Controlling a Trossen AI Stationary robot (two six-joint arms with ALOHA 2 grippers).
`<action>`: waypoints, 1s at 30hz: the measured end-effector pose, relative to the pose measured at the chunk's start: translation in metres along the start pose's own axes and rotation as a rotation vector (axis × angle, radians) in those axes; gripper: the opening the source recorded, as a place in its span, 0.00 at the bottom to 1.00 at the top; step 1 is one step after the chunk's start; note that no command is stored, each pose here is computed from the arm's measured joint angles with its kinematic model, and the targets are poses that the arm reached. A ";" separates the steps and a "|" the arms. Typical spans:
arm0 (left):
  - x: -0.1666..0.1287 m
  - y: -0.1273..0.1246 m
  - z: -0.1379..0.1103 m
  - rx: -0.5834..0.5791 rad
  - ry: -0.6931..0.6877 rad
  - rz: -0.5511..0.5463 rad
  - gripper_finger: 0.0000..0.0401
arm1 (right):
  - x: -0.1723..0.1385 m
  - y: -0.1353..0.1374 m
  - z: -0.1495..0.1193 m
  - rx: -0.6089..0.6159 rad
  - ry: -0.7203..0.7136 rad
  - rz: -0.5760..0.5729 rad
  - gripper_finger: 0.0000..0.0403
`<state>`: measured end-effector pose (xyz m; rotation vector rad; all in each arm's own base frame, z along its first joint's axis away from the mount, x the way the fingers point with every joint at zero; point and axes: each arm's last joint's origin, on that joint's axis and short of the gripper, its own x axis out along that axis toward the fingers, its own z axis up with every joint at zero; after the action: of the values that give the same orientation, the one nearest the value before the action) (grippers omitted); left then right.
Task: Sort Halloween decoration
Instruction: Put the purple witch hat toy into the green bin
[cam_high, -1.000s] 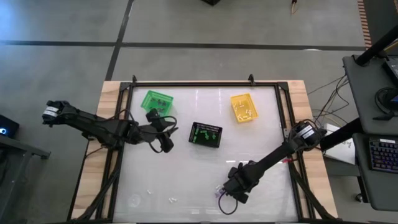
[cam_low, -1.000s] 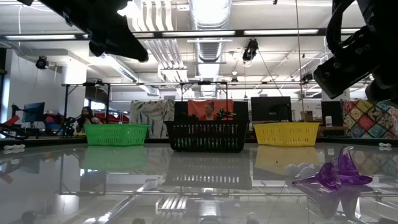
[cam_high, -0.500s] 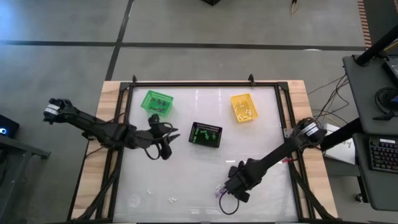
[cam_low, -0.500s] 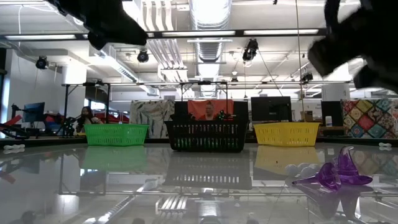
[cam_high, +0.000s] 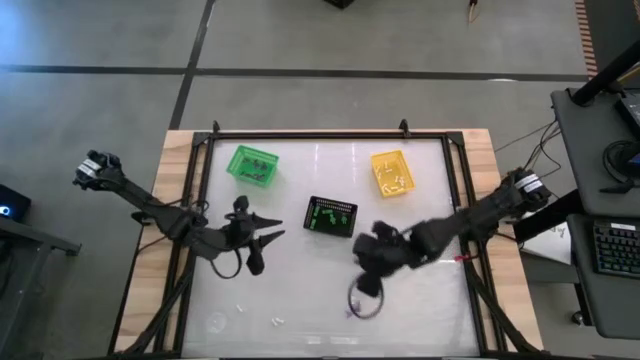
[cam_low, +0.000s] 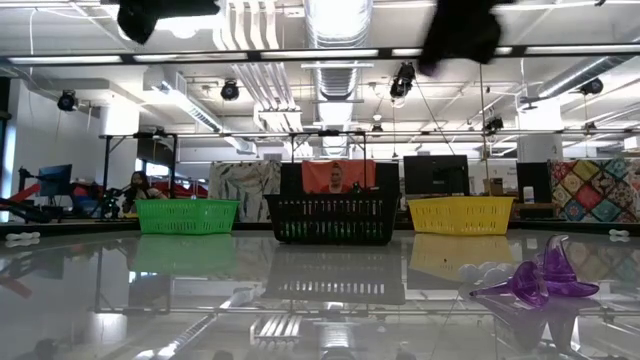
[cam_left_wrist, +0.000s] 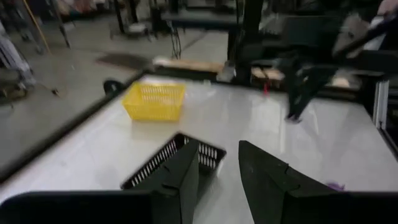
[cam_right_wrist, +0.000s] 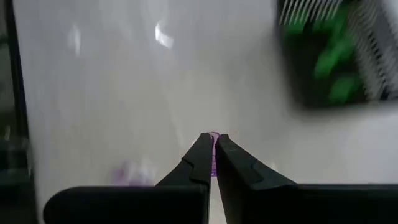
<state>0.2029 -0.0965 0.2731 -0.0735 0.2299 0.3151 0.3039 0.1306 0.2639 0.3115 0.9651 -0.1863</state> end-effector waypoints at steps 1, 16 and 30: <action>-0.004 -0.001 0.002 0.006 -0.017 0.005 0.24 | 0.000 -0.004 0.009 -0.016 -0.051 0.003 0.02; -0.048 0.007 0.024 0.015 -0.145 0.010 0.24 | 0.058 -0.106 0.135 -0.124 -0.635 -0.048 0.02; -0.065 0.025 0.038 0.065 -0.200 0.000 0.24 | 0.135 -0.166 0.203 -0.041 -0.814 -0.148 0.02</action>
<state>0.1427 -0.0882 0.3246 0.0220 0.0414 0.3124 0.4882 -0.0967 0.2296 0.1016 0.1832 -0.3911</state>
